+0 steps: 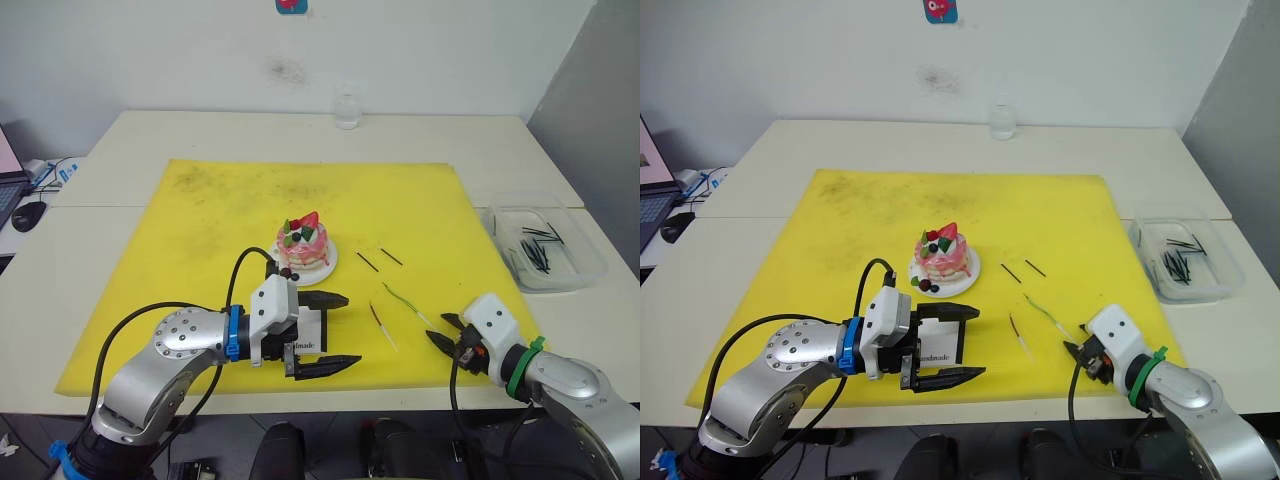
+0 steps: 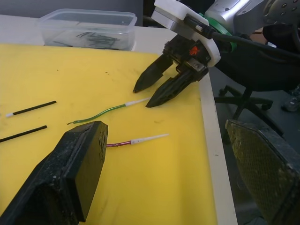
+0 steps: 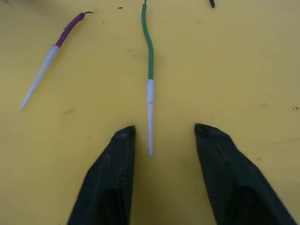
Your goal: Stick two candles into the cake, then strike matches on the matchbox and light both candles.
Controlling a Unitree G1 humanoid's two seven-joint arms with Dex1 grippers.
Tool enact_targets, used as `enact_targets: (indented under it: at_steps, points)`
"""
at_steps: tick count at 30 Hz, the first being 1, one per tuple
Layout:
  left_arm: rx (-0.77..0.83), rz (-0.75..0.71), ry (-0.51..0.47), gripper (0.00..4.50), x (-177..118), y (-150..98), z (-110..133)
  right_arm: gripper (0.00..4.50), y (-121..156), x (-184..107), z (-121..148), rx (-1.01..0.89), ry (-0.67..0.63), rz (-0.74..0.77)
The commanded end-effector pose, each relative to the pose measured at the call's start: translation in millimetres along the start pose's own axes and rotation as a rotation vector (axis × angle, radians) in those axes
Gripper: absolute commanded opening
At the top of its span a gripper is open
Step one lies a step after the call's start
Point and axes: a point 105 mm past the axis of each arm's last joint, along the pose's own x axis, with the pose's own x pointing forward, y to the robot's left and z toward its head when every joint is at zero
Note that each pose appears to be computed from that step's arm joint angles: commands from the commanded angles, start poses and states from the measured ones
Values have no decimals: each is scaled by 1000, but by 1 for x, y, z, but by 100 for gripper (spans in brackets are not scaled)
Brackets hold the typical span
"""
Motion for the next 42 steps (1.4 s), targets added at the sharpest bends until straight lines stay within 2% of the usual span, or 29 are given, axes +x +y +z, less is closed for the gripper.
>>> enact_targets:
  at_steps: [1, 3, 8, 12, 17, 21, 25, 29, 34, 42]
  points:
    - [35, 6, -18, 450, 1, -1, 8, 64, 2, -2, 6, -20, -13, 2]
    - [20, 20, -21, 450, 1, 0, 7, 4, 3, -2, 9, -15, -21, 11]
    - [-41, 68, -23, 450, -3, 6, 3, 4, 2, -2, 14, 21, -45, 13]
    - [-96, 136, 12, 450, -9, 16, -2, 4, -7, -7, 22, 42, -80, -14]
    - [-259, 182, -1, 450, -21, 25, -4, 4, -21, -19, 45, 73, -172, -28]
    - [-405, 181, -74, 450, -19, 28, 4, 4, -28, -24, 71, 112, -285, 4]
    - [-575, 83, -233, 450, -6, 29, 30, 4, -17, -27, 114, 197, -459, 157]
    - [-682, -33, -378, 450, 5, 29, 60, 4, 3, -30, 141, 334, -549, 349]
    - [-760, -65, -491, 450, 8, 36, 80, 4, 19, -37, 156, 447, -573, 490]
    - [-823, -136, -558, 450, 13, 34, 95, 4, 31, -42, 167, 535, -559, 574]
